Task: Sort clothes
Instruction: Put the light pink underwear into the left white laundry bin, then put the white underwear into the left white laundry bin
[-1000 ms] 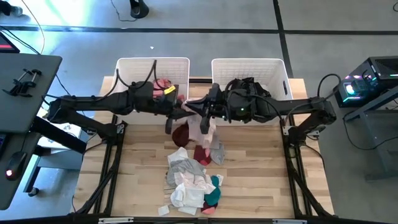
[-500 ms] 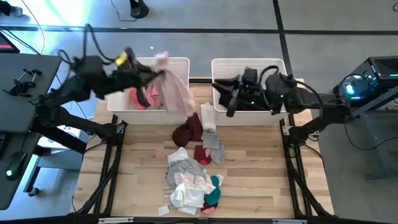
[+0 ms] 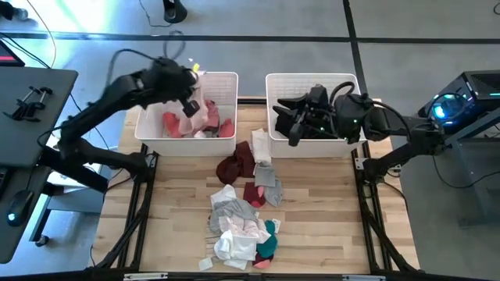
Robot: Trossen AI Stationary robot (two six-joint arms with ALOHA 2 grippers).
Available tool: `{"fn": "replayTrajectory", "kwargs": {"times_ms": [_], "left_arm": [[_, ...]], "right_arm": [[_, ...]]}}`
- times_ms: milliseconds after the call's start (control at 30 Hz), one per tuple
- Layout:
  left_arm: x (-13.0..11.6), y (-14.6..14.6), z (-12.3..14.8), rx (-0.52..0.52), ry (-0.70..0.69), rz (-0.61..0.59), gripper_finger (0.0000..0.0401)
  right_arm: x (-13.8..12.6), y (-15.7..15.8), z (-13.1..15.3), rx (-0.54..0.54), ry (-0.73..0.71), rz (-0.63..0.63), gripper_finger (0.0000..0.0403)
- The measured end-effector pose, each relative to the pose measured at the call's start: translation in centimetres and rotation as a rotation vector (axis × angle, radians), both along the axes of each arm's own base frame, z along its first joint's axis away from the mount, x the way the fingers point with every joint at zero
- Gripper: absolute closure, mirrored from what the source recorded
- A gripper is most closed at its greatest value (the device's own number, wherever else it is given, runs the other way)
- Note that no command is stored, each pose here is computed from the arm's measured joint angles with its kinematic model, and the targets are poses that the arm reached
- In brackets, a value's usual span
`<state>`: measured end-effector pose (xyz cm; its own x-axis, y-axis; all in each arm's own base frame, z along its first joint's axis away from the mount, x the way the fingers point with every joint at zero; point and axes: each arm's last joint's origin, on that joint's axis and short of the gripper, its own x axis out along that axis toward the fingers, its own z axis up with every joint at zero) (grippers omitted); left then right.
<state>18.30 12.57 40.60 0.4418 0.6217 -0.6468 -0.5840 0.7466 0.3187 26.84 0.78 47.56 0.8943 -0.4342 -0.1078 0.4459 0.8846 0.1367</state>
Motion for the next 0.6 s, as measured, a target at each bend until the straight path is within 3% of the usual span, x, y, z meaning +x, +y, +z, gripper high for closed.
{"fn": "replayTrajectory", "kwargs": {"times_ms": [133, 333, 467, 600], "left_arm": [[0.3, 1.7, -4.9, -0.165, 0.044, 0.043, 0.0386], [-0.3, 2.6, -10.2, -0.293, 0.103, 0.151, 0.0313], [-0.7, 2.8, -10.1, -0.366, 0.055, 0.155, 0.0251], [-1.2, 2.5, -7.3, -0.337, -0.049, 0.145, 0.02]], "right_arm": [[0.0, 0.0, -0.1, 0.006, 0.007, -0.001, 0.0293], [0.0, 0.2, -0.4, 0.043, 0.018, 0.031, 0.0293], [0.0, 0.2, -1.1, 0.079, 0.072, 0.025, 0.0293], [0.9, 0.4, -2.8, 0.062, 0.22, 0.079, 0.0293]]}}
